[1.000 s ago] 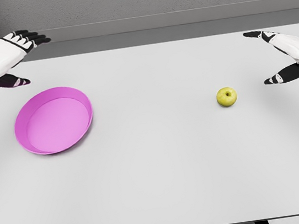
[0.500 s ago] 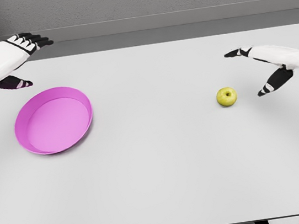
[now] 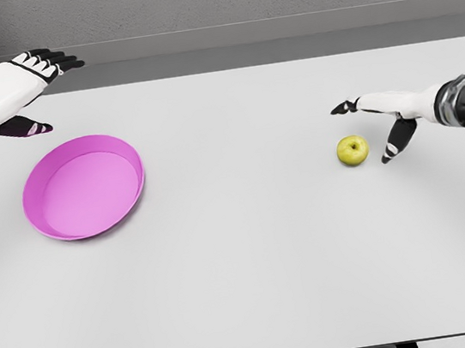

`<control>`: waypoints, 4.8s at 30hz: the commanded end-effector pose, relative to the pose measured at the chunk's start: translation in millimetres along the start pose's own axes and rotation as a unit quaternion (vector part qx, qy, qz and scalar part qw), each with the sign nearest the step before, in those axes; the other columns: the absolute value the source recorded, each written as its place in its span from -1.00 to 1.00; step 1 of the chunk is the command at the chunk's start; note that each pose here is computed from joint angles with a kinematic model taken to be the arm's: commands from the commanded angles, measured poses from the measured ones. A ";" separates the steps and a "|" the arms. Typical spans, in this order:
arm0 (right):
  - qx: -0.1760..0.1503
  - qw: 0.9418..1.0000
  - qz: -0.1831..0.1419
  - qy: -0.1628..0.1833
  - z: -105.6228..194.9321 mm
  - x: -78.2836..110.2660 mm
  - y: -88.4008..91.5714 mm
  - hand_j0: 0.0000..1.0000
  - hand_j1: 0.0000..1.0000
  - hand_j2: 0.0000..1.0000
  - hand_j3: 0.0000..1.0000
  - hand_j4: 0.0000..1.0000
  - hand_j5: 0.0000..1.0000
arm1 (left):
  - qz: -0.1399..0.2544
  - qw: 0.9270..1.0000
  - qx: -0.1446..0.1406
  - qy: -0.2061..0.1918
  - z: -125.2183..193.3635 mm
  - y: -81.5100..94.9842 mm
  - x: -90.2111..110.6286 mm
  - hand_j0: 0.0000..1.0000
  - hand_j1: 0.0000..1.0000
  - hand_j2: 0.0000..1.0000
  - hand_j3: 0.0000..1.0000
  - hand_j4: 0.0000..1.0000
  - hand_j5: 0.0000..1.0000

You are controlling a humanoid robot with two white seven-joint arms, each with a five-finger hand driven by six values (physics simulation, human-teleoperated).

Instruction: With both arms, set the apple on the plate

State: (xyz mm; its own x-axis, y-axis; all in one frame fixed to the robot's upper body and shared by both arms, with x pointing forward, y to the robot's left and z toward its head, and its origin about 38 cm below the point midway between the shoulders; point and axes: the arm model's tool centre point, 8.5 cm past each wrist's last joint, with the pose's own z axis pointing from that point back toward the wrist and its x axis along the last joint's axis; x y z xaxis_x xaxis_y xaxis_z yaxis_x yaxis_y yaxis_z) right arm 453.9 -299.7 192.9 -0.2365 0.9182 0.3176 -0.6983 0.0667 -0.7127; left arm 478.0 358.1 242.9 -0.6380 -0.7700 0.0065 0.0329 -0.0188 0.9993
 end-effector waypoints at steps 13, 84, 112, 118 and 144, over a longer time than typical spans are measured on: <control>0.024 1.000 -0.002 0.008 -12.9 -3.2 14.4 1.00 1.00 1.00 1.00 1.00 1.00 | 0.004 1.000 0.001 -0.002 -1.5 0.0 1.3 1.00 1.00 1.00 1.00 1.00 1.00; 0.004 0.987 0.040 -0.157 -21.6 123.0 15.3 -0.50 -0.50 -0.50 -0.50 -0.50 -0.50 | 0.003 1.000 0.001 -0.001 0.0 0.8 0.7 1.00 1.00 1.00 1.00 1.00 1.00; 0.014 0.980 0.009 -0.197 -46.5 183.5 21.6 1.00 1.00 1.00 1.00 1.00 1.00 | 0.002 1.000 0.001 -0.003 -0.5 0.6 2.2 1.00 1.00 1.00 1.00 1.00 1.00; 0.013 0.982 0.006 -0.191 -46.7 179.4 20.4 1.00 1.00 1.00 1.00 1.00 1.00 | 0.002 1.000 0.001 -0.004 -0.7 0.8 2.6 1.00 1.00 1.00 1.00 1.00 1.00; -0.144 0.975 0.125 -0.113 89.9 8.8 -53.3 1.00 1.00 1.00 1.00 1.00 1.00 | -0.066 0.963 -0.141 -0.220 -93.4 -31.2 155.2 1.00 1.00 1.00 1.00 1.00 1.00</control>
State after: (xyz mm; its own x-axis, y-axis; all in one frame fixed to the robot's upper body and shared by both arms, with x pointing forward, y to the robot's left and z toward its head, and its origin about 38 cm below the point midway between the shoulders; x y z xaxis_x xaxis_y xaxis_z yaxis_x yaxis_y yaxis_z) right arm 427.8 -328.6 269.7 -0.5039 0.8272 0.2486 -0.4454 -0.0022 -0.8953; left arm 459.6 199.3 227.6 -0.8905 -0.4516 -0.0547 0.0761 -0.2666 0.9608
